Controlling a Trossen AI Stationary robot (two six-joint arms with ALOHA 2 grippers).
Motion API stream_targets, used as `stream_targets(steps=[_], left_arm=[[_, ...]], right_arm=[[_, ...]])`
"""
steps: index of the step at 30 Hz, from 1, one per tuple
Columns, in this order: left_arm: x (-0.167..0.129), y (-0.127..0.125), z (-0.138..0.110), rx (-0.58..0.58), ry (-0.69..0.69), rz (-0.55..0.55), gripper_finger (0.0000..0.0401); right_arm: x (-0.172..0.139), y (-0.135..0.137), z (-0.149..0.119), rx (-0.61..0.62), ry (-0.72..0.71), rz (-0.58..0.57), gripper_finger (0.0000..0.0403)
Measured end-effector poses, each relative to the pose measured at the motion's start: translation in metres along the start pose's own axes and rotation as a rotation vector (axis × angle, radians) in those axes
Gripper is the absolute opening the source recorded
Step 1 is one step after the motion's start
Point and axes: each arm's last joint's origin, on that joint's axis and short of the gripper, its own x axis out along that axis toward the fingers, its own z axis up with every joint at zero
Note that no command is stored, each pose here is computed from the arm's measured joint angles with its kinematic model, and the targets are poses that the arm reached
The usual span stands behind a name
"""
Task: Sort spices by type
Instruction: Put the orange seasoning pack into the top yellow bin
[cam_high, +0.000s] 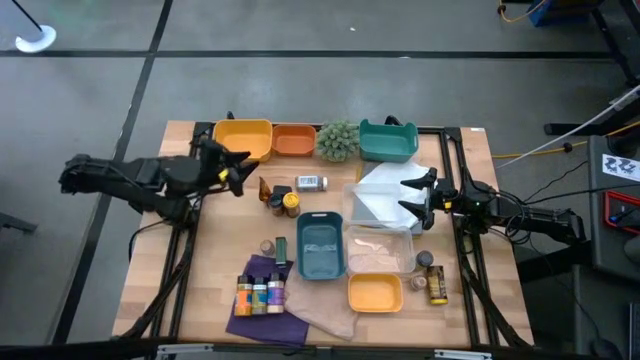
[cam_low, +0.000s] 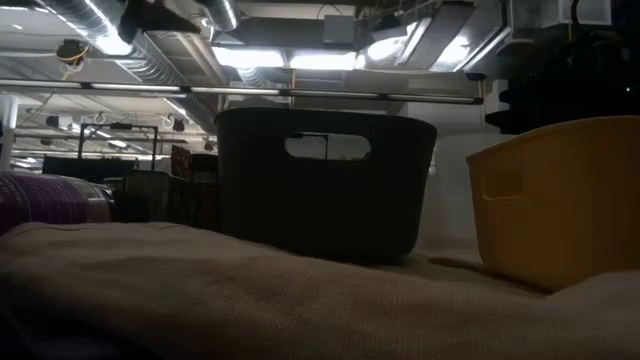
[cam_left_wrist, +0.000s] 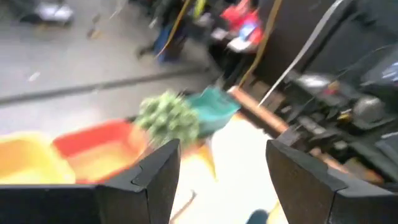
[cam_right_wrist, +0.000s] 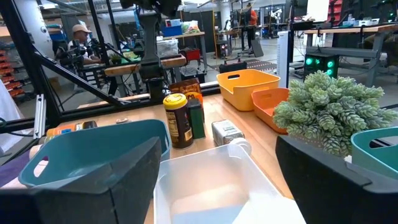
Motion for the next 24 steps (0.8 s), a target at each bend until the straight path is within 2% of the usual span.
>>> stream_targets(steps=[5,8,12,24], left_arm=[[0.012,0.001,-0.004,-0.082,0.211,0.131,0.0221],[0.022,0.004,-0.015,-0.17,0.355,0.185,0.0221],[0.034,0.008,-0.029,-0.224,0.499,0.286,0.0221],[0.074,0.011,-0.052,-0.175,0.59,0.479,0.0221]], right_arm=[[0.0,0.0,0.0,0.0,0.0,0.0,0.0317],[0.0,0.0,0.0,0.0,0.0,0.0,0.0317],[0.0,0.0,0.0,0.0,0.0,0.0,0.0317],[0.0,0.0,-0.001,-0.001,0.008,-0.001,0.0317]])
